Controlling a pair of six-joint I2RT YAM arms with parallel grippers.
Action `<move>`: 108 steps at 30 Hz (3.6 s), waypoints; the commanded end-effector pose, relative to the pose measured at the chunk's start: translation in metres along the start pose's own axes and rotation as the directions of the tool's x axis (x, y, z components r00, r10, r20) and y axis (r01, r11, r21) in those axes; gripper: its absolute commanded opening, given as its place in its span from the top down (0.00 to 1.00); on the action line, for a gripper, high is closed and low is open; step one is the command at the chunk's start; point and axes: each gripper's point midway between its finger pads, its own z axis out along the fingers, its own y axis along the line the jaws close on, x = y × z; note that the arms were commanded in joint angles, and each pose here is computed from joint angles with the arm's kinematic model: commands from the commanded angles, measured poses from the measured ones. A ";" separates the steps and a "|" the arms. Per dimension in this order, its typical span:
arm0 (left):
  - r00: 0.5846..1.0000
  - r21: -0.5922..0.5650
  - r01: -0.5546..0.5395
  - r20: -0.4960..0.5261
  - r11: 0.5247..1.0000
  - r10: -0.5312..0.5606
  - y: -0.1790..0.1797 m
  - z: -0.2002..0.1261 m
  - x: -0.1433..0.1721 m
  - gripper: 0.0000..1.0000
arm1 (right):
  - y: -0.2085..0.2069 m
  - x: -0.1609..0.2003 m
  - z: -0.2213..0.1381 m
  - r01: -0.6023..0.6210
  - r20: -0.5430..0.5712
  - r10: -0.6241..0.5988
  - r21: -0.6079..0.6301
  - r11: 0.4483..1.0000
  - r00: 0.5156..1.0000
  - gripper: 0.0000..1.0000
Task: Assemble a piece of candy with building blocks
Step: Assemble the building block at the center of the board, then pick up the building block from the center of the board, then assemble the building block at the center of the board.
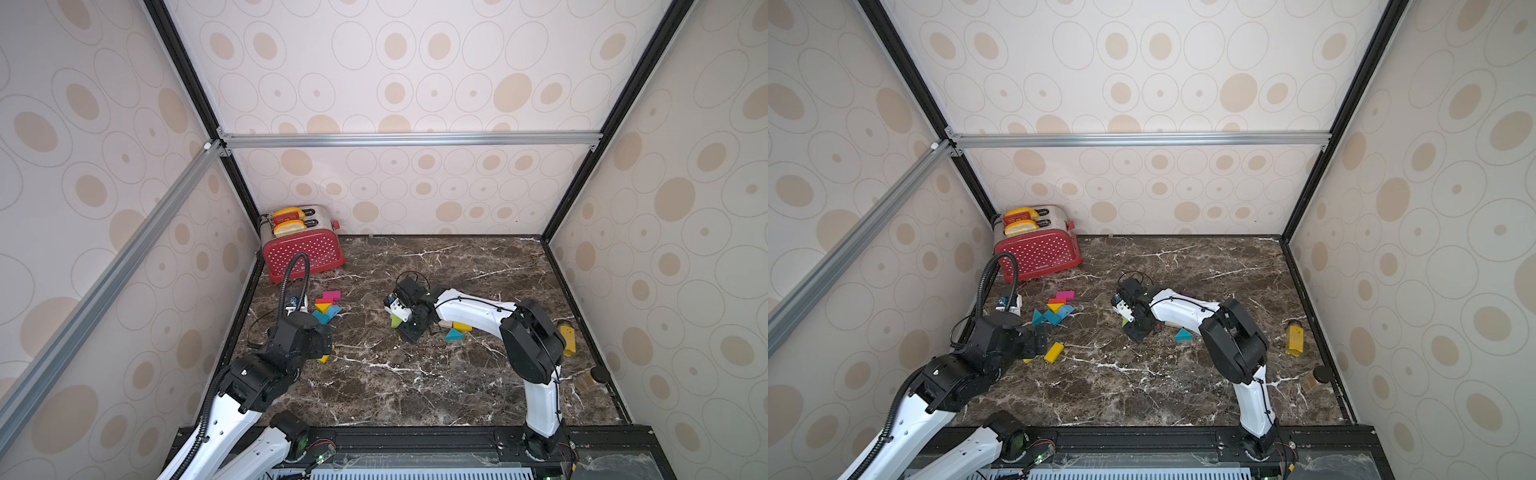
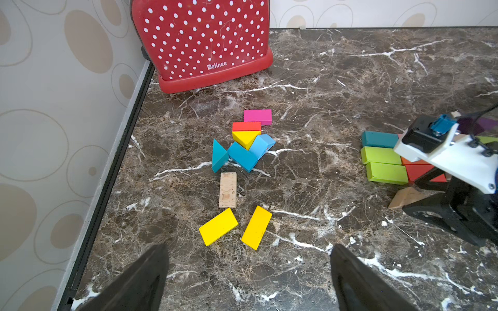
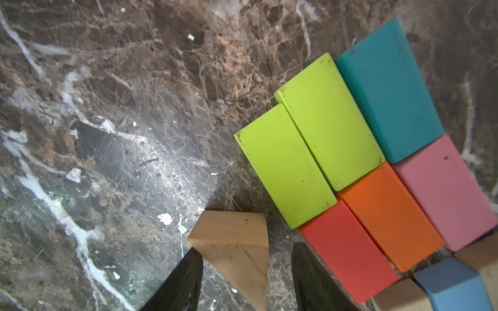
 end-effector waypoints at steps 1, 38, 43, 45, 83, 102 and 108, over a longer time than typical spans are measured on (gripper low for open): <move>1.000 -0.009 -0.012 0.006 1.000 0.012 0.002 0.000 -0.002 0.05 | 0.008 -0.005 -0.020 -0.030 0.025 0.030 0.007 1.000 0.999 0.43; 0.877 -0.372 0.259 -0.296 0.891 -0.379 0.059 0.205 0.013 0.25 | -0.004 0.050 -0.101 -0.109 0.336 0.078 0.075 0.991 0.939 0.39; 0.838 -0.301 0.303 -0.367 0.904 -0.403 0.047 0.225 0.029 0.31 | -0.002 0.051 -0.099 -0.107 0.341 0.082 0.057 0.993 0.937 0.39; 0.841 -0.302 0.285 -0.376 0.910 -0.388 0.048 0.229 0.030 0.32 | -0.001 0.051 -0.098 -0.106 0.337 0.082 0.054 0.993 0.938 0.39; 0.821 -0.348 0.227 -0.434 0.909 -0.371 0.054 0.237 0.048 0.67 | 0.002 0.060 -0.078 -0.105 0.286 0.092 0.031 0.994 0.954 0.40; 0.858 -0.275 0.291 -0.349 0.916 -0.377 0.047 0.206 0.016 0.73 | 0.000 0.060 -0.078 -0.117 0.296 0.101 0.037 0.992 0.950 0.40; 0.930 -0.082 0.212 -0.289 0.974 -0.226 -0.008 0.191 -0.035 0.73 | -0.008 0.062 -0.085 -0.152 0.323 0.125 0.058 0.987 0.938 0.40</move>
